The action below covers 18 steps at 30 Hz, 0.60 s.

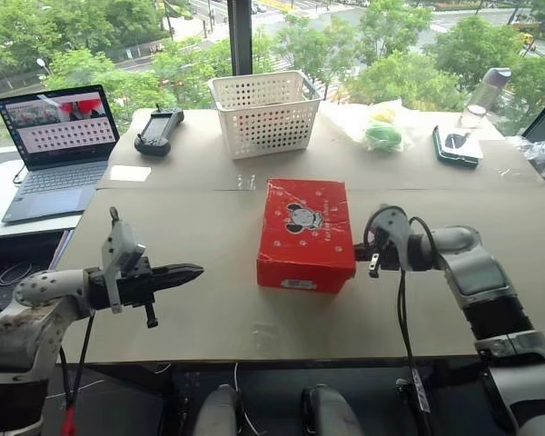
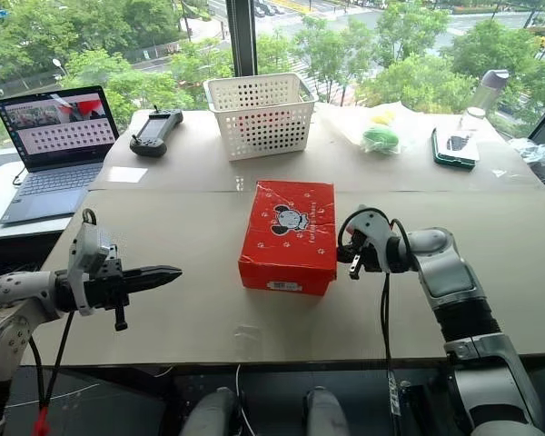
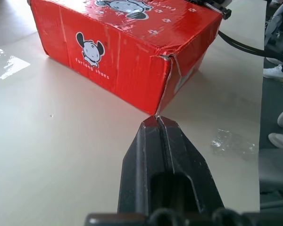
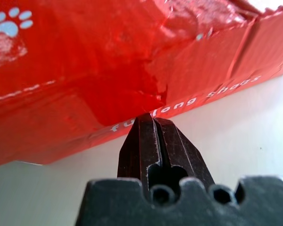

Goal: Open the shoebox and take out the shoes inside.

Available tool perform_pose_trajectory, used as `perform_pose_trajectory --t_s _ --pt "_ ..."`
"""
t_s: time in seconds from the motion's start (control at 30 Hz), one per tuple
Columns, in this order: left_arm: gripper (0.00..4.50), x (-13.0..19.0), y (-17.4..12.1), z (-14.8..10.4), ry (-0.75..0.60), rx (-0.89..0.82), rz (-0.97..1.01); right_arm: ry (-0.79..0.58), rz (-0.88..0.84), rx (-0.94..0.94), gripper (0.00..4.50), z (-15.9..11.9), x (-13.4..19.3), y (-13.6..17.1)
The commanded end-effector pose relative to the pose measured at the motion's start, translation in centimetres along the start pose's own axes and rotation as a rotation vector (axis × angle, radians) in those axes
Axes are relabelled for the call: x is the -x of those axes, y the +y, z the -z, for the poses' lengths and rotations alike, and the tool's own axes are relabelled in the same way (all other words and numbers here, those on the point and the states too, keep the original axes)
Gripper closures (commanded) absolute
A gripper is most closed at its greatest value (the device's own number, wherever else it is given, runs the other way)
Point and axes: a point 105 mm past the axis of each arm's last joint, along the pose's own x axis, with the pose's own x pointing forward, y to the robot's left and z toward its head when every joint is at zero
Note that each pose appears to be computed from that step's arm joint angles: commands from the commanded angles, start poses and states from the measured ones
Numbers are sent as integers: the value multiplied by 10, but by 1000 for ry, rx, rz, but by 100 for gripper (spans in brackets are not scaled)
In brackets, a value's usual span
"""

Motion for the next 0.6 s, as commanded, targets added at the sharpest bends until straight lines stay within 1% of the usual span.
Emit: perform_pose_trajectory --t_s 0.03,0.17,0.3,0.5,0.6 --pt "450 5 -7 -13 -22 -30 -7 -112 8 15 444 -35 14 -12" --pt "450 4 -9 -11 -11 -29 -10 -189 5 -1 444 -60 22 -17" --pt "450 4 -10 -7 4 -31 -13 -217 -3 4 444 -74 26 -18" --pt "450 1 -11 -8 -1 -33 -5 -145 -23 65 444 -76 21 -14" --pt "450 -1 -11 -8 -1 -35 0 -69 -39 175 444 -83 16 -9"
